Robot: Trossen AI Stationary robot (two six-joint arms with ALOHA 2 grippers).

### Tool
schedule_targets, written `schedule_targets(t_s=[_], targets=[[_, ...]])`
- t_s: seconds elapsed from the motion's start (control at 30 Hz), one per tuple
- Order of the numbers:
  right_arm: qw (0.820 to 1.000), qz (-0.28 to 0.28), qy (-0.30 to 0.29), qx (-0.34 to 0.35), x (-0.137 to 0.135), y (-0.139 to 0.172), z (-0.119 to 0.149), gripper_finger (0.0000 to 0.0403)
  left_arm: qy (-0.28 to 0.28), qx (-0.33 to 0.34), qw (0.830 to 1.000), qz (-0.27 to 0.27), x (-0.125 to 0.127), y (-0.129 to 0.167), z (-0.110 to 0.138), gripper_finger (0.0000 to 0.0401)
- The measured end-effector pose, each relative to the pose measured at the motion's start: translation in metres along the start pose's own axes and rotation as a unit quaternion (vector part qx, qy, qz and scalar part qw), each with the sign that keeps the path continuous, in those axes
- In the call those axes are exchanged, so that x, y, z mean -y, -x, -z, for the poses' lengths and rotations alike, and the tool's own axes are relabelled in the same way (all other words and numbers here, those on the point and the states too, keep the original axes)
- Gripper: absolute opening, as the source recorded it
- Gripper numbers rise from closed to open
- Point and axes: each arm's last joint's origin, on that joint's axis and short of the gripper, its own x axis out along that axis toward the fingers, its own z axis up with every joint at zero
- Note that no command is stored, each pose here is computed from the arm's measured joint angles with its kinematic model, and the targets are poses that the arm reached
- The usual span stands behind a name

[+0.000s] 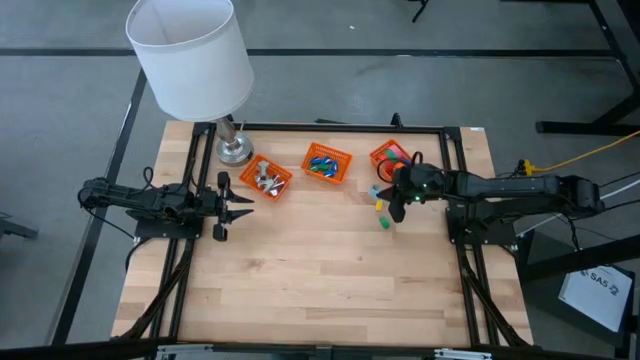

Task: Pick and place Stapler, Stapler remover, tape
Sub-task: Put the light blue staple remover into the left orange bin

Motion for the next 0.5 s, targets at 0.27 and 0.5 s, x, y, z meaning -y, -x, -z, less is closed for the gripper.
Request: schedule_targets(t_s=[0.27,0.5], targets=[[0.995,-0.019,0.094,0.026,-0.017,-0.009,-0.048,0.0001,0.000,0.000,1.000,0.000,0.000,0.000,0.000,0.0110],[0.975,-0.105,0.178,0.082,-0.035,-0.024,-0.088,0.0001,0.000,0.000,1.000,0.000,0.000,0.000,0.000,0.0107]])
